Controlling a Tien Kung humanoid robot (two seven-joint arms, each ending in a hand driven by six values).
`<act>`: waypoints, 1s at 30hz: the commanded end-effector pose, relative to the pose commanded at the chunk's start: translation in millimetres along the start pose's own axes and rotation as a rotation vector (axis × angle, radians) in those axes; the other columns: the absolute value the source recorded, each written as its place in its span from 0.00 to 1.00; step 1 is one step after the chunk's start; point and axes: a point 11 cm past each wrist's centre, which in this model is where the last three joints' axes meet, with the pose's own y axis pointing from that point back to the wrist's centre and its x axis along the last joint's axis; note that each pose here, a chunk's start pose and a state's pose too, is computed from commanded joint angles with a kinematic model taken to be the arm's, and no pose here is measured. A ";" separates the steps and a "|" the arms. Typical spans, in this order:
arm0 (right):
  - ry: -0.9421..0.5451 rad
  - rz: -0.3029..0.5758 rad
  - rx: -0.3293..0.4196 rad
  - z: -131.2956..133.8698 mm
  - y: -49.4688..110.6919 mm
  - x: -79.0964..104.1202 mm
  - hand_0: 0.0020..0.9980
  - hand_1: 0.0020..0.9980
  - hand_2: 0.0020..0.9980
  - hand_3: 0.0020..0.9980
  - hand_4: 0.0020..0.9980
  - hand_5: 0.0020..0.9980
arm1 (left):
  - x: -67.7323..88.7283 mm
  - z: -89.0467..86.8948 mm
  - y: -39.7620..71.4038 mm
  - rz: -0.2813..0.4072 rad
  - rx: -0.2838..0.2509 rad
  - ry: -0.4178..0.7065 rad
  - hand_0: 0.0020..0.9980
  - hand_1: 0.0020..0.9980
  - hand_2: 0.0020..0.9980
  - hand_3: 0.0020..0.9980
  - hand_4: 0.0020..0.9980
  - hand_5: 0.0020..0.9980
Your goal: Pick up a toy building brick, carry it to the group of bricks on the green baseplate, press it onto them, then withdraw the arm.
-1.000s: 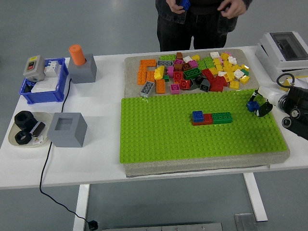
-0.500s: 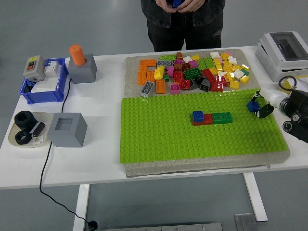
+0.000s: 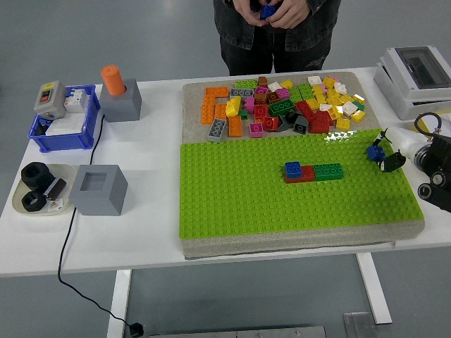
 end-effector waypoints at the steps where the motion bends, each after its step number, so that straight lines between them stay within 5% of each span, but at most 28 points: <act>1: 0.000 0.002 0.001 -0.2 0.0 0.2 1.00 1.00 0.97 0.57 0.55 0.00 | -0.2 0.0 0.0 0.000 0.000 0.000 0.86 0.90 0.87 0.64 0.92 0.49; 10: 0.007 0.019 0.015 -2.1 2.5 -0.1 1.00 1.00 0.97 0.57 0.55 0.00 | -0.6 0.6 0.0 -0.001 -0.001 -0.001 0.86 0.90 0.87 0.64 0.92 0.49; 17: 0.053 0.065 0.066 -7.6 17.5 -17.4 1.00 1.00 0.97 0.57 0.55 0.00 | -0.8 -0.3 -0.1 -0.001 0.000 -0.001 0.86 0.90 0.87 0.64 0.93 0.49; 30: 0.022 0.159 0.180 -54.3 36.7 -12.9 1.00 1.00 0.96 0.57 0.55 0.00 | -0.7 -1.0 -0.2 -0.001 0.001 -0.003 0.86 0.90 0.87 0.64 0.93 0.49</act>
